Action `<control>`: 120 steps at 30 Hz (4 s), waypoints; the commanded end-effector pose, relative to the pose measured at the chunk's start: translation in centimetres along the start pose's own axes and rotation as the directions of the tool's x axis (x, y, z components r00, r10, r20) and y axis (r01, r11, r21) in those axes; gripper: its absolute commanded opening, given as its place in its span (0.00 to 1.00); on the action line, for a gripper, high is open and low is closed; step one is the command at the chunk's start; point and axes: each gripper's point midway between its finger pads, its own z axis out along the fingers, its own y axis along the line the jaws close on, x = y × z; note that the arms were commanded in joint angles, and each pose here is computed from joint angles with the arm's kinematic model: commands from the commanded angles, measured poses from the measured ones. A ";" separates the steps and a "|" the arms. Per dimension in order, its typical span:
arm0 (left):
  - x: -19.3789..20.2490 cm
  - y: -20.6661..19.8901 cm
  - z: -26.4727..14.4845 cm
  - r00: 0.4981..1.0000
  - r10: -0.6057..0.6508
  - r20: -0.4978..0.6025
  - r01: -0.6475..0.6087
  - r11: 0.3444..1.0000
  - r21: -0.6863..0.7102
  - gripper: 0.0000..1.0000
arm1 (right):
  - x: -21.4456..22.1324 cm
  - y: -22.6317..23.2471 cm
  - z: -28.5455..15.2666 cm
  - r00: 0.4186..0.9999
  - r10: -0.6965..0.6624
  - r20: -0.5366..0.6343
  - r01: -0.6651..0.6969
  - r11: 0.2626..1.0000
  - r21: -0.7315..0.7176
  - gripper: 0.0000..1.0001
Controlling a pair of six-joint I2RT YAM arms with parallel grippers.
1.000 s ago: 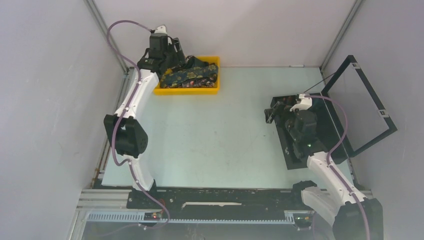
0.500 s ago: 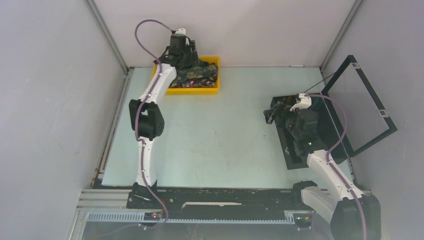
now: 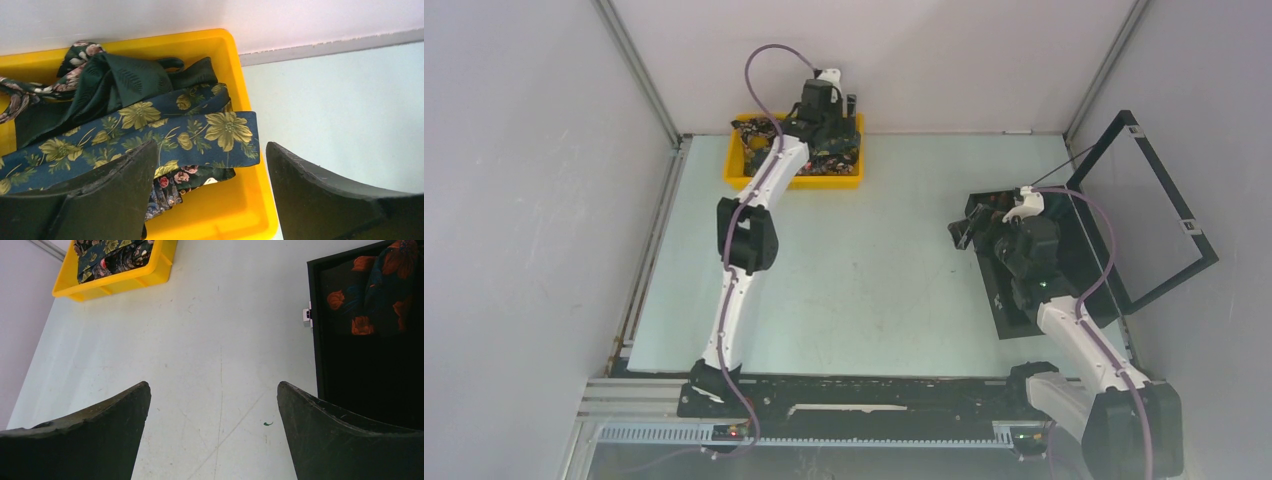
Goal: Roll the ties
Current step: Pick up the tie from the bin, then place the tie at the center of the board.
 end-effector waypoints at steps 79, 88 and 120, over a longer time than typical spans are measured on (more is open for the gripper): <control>-8.7 5.7 -2.9 0.631 0.774 0.055 -0.725 0.614 -0.311 0.00 | -0.5 1.0 3.1 0.991 0.083 -0.107 -0.094 0.991 -0.100 1.00; -15.2 4.3 -9.9 0.656 0.743 0.135 -0.632 0.638 -0.441 0.00 | -1.0 1.8 2.6 0.993 0.068 -0.094 -0.080 0.988 -0.129 1.00; -18.6 8.8 -49.6 0.713 0.636 0.295 -0.302 0.658 -0.689 0.00 | -8.7 13.4 -8.3 0.993 -0.095 0.071 0.113 0.942 -0.317 1.00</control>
